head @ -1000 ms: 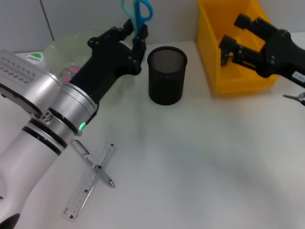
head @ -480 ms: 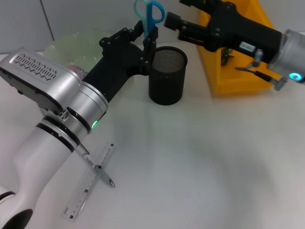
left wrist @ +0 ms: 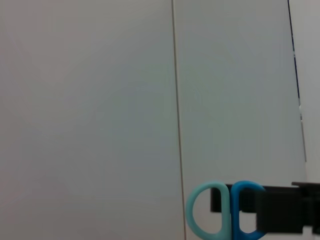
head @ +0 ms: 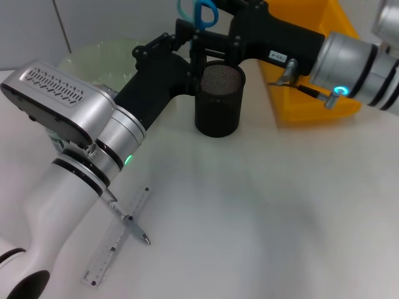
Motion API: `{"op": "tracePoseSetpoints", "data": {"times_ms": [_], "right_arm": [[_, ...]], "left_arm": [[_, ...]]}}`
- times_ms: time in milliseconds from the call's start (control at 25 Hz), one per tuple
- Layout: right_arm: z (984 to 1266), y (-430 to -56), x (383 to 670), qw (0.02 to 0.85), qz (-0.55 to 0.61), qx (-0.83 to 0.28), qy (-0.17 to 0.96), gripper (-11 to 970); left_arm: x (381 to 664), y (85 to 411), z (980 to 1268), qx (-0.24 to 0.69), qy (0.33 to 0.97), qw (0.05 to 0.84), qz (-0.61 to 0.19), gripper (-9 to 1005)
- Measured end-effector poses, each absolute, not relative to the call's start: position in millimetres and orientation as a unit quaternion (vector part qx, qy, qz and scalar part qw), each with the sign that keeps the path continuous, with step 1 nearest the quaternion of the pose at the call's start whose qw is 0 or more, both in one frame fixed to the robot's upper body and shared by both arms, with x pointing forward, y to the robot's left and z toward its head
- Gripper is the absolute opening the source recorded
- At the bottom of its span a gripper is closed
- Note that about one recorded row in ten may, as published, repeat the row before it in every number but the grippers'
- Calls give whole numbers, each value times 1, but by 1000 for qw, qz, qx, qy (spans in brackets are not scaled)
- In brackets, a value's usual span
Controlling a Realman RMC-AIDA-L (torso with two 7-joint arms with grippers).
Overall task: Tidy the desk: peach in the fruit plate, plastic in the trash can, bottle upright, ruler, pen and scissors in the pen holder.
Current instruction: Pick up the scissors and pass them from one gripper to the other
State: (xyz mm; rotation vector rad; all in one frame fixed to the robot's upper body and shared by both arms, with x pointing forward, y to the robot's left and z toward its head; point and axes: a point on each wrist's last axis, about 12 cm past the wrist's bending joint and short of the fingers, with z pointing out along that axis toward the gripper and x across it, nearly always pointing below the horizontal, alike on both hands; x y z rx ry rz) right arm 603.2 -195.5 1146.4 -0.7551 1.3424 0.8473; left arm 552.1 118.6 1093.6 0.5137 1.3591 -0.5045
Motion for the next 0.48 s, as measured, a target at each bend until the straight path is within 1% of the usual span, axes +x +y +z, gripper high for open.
{"op": "tracePoseSetpoints", "data": {"times_ms": [480], "right_arm": [[1154,-194,610,650,352,-328,589,808]], "left_arm": [[552,119,1094,228,613,721,-227,328]]}}
